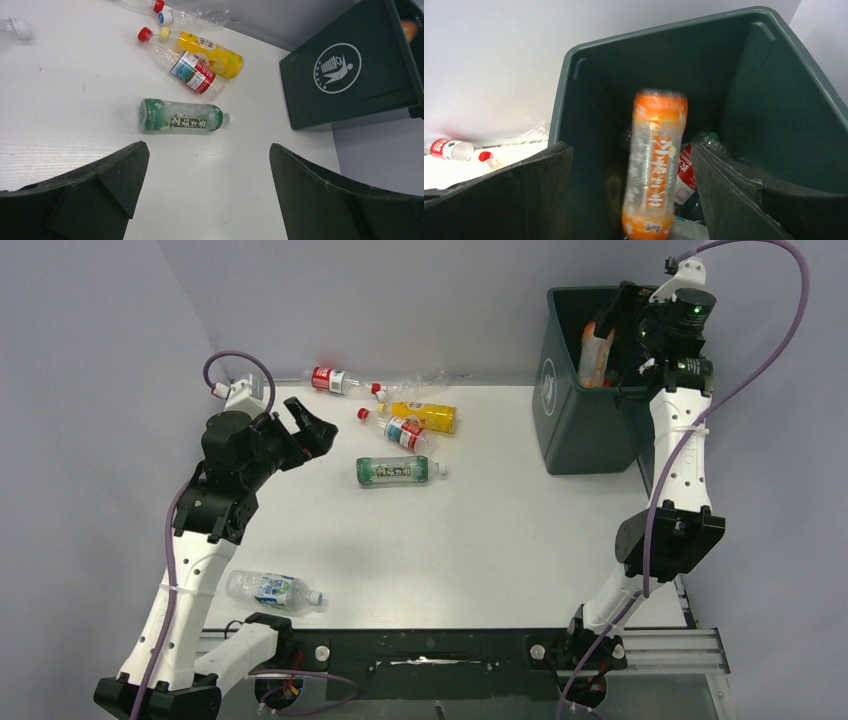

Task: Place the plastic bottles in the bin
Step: Place the plastic bottle in the trash bin, then pick up the plastic bottle at the center of the board.

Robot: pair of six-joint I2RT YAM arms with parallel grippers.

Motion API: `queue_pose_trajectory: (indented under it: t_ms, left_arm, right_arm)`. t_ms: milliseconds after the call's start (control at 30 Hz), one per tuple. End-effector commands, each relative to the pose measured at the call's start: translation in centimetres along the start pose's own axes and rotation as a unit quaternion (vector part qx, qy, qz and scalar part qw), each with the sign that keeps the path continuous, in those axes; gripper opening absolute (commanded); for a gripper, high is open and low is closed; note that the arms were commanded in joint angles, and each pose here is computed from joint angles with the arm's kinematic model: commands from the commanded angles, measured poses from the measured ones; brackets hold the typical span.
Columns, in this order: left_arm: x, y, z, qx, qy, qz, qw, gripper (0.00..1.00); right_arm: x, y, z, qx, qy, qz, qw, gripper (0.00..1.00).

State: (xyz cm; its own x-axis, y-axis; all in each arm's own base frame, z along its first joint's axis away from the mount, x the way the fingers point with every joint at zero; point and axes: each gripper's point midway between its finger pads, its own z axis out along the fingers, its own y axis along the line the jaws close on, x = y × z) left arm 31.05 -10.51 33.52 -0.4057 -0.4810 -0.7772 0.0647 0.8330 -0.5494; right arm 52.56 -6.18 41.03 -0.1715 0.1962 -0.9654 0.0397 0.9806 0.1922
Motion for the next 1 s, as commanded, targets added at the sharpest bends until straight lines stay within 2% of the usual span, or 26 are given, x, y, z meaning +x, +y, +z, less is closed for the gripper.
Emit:
queue_pose_trajectory:
  t_ms: [0,100,267,533,733,967]
  left_arm:
    - [-1.8,-1.3,0.0,0.028,-0.031,-0.001,0.999,0.93]
    - [-1.8,-1.3,0.1,0.029,-0.032,-0.002,0.999,0.93]
    - [-1.9,-1.4,0.2,0.03,-0.032,-0.003,0.999,0.93]
    - [-1.7,-1.1,0.1,0.025,-0.033,-0.005,0.999,0.93]
    - [-1.6,-0.9,0.2,0.025,-0.033,-0.006,0.999,0.93]
    - [-1.6,-1.0,0.3,0.028,-0.034,-0.007,0.999,0.93]
  right_arm:
    - [-4.2,2.2,-2.3,-0.031,-0.053,-0.015,0.998,0.93]
    - [-4.6,3.8,-3.4,-0.041,-0.055,-0.029,0.997,0.95]
    - [-4.3,9.7,-6.4,-0.085,-0.06,-0.063,0.993,0.95]
    - [1.9,19.4,-11.3,-0.206,-0.006,-0.103,0.973,0.95]
    - [8.9,25.7,-15.1,-0.319,0.063,-0.107,0.94,0.95]
    - [15.6,31.9,-19.6,-0.433,0.122,-0.094,0.888,0.95]
